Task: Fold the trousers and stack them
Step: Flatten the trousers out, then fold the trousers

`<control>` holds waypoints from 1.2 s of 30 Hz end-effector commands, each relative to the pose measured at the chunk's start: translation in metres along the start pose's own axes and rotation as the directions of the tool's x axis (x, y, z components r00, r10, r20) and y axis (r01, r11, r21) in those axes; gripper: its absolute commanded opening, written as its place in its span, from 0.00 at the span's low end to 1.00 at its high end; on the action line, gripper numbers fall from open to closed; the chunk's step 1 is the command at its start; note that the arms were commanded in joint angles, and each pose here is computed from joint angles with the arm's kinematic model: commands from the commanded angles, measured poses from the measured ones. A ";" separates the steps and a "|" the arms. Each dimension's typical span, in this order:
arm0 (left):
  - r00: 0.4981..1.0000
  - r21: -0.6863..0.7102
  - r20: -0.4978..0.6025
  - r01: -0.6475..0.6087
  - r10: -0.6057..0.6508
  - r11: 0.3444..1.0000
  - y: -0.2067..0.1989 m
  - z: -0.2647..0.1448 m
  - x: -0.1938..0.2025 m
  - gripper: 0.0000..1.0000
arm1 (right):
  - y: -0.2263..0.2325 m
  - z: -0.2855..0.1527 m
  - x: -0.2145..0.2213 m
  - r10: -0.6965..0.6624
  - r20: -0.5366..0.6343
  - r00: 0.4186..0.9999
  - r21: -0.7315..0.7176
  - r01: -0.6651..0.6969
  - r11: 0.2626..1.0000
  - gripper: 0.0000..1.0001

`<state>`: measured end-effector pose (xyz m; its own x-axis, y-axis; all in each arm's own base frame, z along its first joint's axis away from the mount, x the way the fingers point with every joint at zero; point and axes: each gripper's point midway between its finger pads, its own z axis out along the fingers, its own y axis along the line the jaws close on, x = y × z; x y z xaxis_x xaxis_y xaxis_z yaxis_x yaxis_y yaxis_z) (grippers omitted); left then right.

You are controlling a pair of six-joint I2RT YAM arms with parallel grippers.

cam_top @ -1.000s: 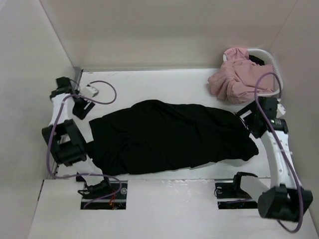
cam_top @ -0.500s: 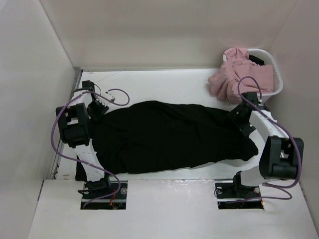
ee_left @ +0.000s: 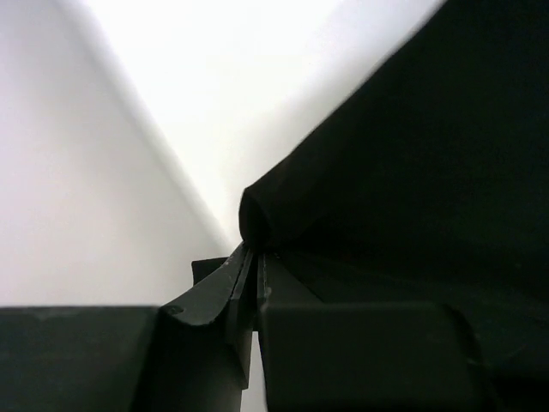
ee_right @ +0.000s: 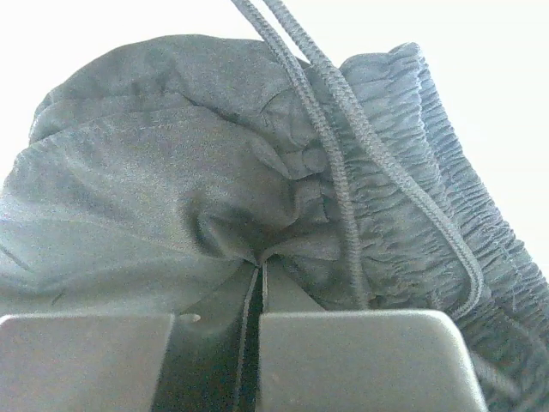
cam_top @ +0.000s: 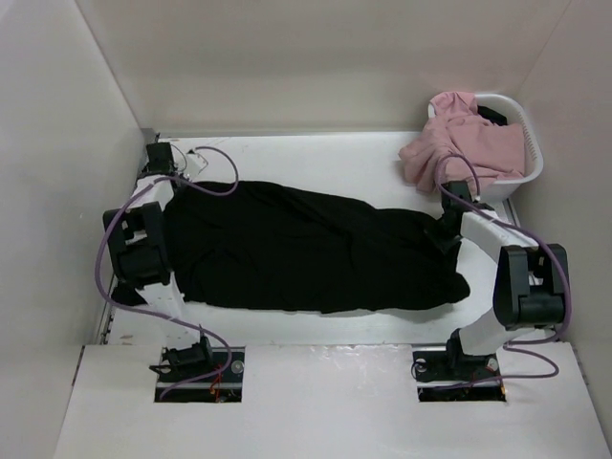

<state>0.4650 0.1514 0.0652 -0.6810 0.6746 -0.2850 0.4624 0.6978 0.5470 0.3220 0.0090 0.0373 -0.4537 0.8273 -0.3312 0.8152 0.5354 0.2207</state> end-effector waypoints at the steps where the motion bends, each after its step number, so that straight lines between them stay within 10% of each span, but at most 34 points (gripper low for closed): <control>1: 0.951 -0.427 0.306 0.092 0.049 0.899 0.134 -0.112 -0.083 0.00 | 0.013 -0.014 -0.002 -0.007 0.059 0.998 -0.069 0.011 0.998 0.00; 11: 0.906 -0.402 0.351 -0.084 0.238 0.912 0.053 -0.151 -0.064 0.01 | -0.013 -0.035 0.027 -0.095 0.068 0.993 -0.081 0.101 0.992 0.00; 15: 0.915 -0.242 0.211 -0.292 0.344 0.925 -0.016 -0.133 0.014 0.01 | -0.035 -0.049 0.050 -0.133 0.036 0.991 -0.080 0.135 0.988 0.00; 16: 0.918 -0.170 0.178 -0.325 0.354 0.930 -0.035 -0.128 0.037 0.01 | -0.039 -0.052 0.053 -0.140 0.033 0.990 -0.083 0.142 0.986 0.03; 21: 0.932 0.089 0.164 -0.341 0.324 0.936 -0.090 -0.130 0.090 0.04 | -0.008 -0.094 0.007 -0.317 0.206 0.926 -0.102 0.343 0.934 0.88; 23: 0.928 0.186 0.175 -0.359 0.329 0.915 -0.107 -0.136 0.096 0.08 | 0.017 -0.102 -0.011 -0.375 0.240 0.895 -0.096 0.406 0.909 1.00; 29: 0.926 0.339 0.251 -0.358 0.283 0.870 -0.120 -0.167 0.083 0.44 | 0.058 -0.049 -0.024 -0.441 0.146 0.886 -0.027 0.449 0.893 1.00; 36: 0.926 0.283 0.361 0.001 -0.107 0.959 -0.022 -0.190 0.030 0.63 | 0.052 -0.006 -0.009 -0.439 0.044 0.898 0.065 0.436 0.898 1.00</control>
<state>0.3073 0.1209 0.1701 -0.4666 0.7643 -0.4452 0.6651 0.6350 0.3930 0.3615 0.0341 0.0480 -0.7670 0.4926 -0.4112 0.5419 0.8405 -0.0039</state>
